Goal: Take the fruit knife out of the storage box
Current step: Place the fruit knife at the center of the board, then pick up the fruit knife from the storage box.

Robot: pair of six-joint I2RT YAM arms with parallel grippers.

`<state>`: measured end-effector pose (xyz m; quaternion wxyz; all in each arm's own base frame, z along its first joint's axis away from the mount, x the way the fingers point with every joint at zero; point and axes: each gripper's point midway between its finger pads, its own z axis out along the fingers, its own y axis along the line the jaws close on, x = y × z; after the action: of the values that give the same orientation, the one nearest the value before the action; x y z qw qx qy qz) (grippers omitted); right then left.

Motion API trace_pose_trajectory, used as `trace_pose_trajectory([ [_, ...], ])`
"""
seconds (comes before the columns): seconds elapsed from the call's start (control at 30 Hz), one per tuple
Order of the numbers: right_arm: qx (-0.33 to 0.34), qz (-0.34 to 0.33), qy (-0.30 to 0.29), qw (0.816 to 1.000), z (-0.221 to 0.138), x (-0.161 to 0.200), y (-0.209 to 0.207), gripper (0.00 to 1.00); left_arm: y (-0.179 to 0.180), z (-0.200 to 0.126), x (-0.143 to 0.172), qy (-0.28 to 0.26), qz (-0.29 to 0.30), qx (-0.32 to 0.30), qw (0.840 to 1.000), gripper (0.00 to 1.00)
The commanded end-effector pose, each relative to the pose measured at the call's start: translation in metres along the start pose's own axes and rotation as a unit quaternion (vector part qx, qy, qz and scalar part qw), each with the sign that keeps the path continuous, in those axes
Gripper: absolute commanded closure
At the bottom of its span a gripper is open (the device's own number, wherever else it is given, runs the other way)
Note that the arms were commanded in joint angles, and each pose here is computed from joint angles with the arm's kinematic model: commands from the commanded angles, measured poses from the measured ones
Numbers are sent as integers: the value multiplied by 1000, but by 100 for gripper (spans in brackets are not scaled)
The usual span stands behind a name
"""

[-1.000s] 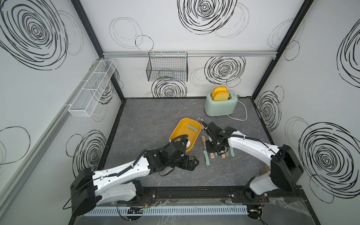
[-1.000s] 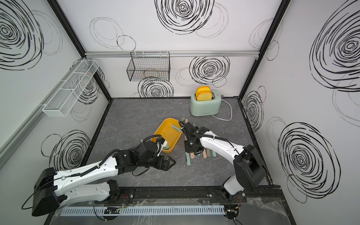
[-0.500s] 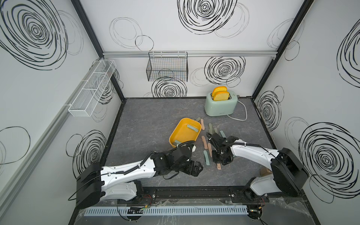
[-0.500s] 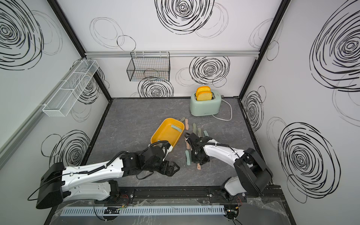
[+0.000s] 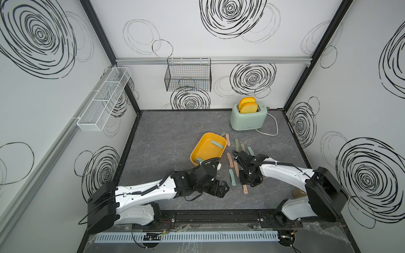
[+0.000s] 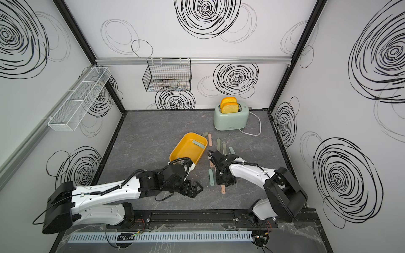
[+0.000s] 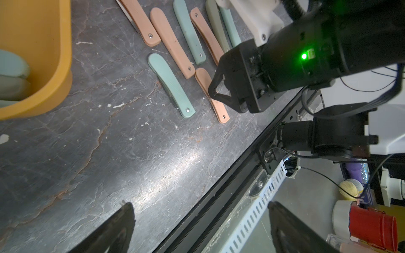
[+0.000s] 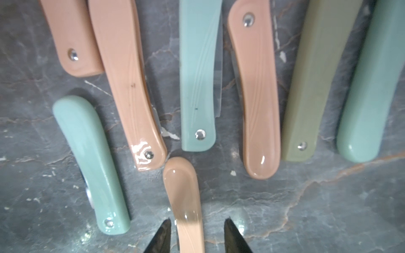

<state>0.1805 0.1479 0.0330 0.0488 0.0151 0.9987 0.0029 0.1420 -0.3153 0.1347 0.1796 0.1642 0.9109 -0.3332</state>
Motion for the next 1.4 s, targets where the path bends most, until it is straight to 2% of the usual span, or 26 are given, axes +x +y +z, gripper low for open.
trace_pose_trajectory([
  [0.0, 3, -5, -37, 999, -27, -19, 5, 57, -7, -12, -32, -38, 1, 1, 999, 2],
  [0.13, -5, -31, -69, 997, -54, -48, 24, 56, 7, -35, -59, -74, -18, -8, 997, 2],
  [0.3, -13, -73, -96, 993, -76, -87, 56, 40, 34, -62, -81, -107, -43, -24, 993, 2],
  [0.5, -29, -127, -126, 983, -93, -131, 105, 21, 64, -88, -85, -125, -64, -48, 989, 2],
  [0.6, -38, -156, -129, 979, -91, -144, 133, 19, 77, -100, -83, -135, -77, -59, 986, 2],
  [0.73, -45, -193, -126, 972, -80, -148, 169, 19, 95, -114, -75, -146, -96, -76, 982, 2],
  [0.97, -61, -246, -106, 962, -49, -139, 218, 32, 124, -135, -51, -157, -135, -107, 972, 2],
  [1.13, -60, -274, -92, 955, -29, -130, 237, 38, 134, -138, -31, -156, -159, -113, 968, 2],
  [1.37, -56, -284, -76, 954, -2, -122, 244, 38, 138, -142, -21, -156, -171, -120, 965, 2],
])
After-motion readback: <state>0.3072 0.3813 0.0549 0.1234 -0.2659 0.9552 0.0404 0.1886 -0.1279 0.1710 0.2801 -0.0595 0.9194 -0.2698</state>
